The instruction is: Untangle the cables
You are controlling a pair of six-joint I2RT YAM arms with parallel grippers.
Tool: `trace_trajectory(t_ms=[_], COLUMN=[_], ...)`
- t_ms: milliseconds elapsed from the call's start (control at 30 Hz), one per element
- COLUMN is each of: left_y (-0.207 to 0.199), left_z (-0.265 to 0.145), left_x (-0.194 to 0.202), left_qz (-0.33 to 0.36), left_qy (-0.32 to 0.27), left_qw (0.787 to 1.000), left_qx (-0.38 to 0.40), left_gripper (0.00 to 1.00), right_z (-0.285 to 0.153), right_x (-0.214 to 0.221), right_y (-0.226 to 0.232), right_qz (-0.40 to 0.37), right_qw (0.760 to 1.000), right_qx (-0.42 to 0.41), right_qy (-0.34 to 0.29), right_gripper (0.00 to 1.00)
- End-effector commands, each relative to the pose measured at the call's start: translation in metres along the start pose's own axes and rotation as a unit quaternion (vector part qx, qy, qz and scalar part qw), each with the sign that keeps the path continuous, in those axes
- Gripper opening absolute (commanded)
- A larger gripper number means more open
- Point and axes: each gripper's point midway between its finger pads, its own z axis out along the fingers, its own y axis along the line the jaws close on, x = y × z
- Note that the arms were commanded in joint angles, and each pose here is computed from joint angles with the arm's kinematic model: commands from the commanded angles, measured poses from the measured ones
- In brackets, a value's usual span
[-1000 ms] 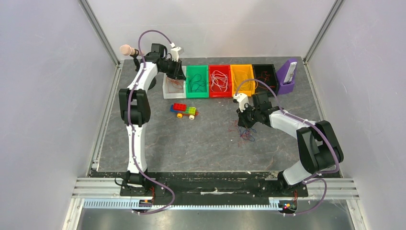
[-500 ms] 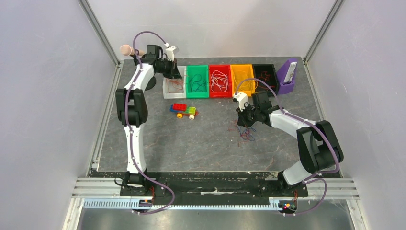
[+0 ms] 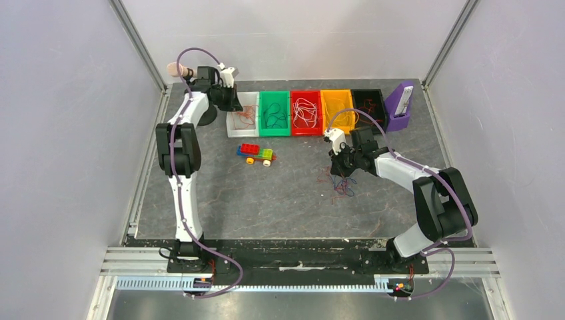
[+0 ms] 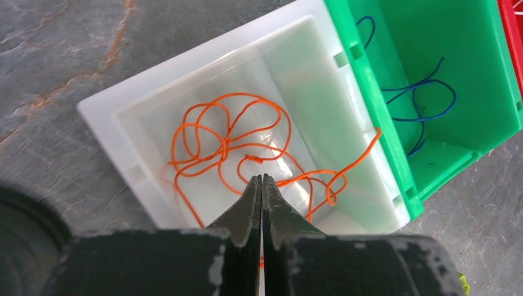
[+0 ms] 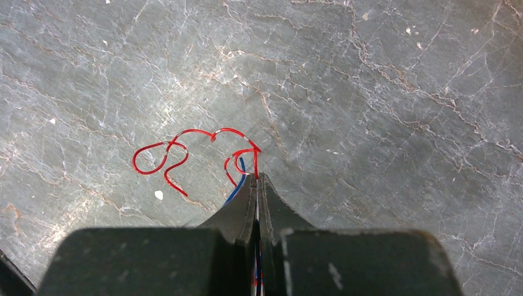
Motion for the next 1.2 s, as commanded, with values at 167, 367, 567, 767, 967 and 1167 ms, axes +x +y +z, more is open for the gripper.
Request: trace_trajectory(t_ms=[167,367,567,767,967,1167], left_y=[-0.035,-0.022,-0.056,-0.064,-0.058,-0.050], left_z=[-0.035,-0.044,-0.046,-0.030,-0.009,0.006], left_x=[-0.042,-0.046,-0.043,-0.040,-0.040,-0.035], left_qz=[0.080,0.098,0.134,0.107,0.072,0.053], left_qy=[-0.073,-0.075,-0.071,-0.049,-0.046,-0.041], left_qw=[0.994,0.992,0.985,0.984,0.989,0.992], left_qx=[0.028,-0.007,0.079,0.131,0.124,0.107], left_gripper=[0.55,0.56,0.56,0.57,0.57,0.56], right_z=[0.000,-0.002,-0.002,0.000,0.000,0.001], right_x=[-0.016,-0.016,-0.014,-0.013,-0.014,-0.015], right_y=[-0.004,-0.005,-0.004,-0.003,-0.004,-0.004], right_qz=[-0.010,-0.013,-0.011,-0.008,-0.007,-0.005], right_qw=[1.000,1.000,1.000,1.000,1.000,1.000], right_qx=[-0.004,-0.001,-0.003,-0.006,-0.006,-0.006], right_qy=[-0.018,-0.018,-0.017,-0.016,-0.016,-0.017], right_gripper=[0.00,0.00,0.00,0.00,0.00,0.00])
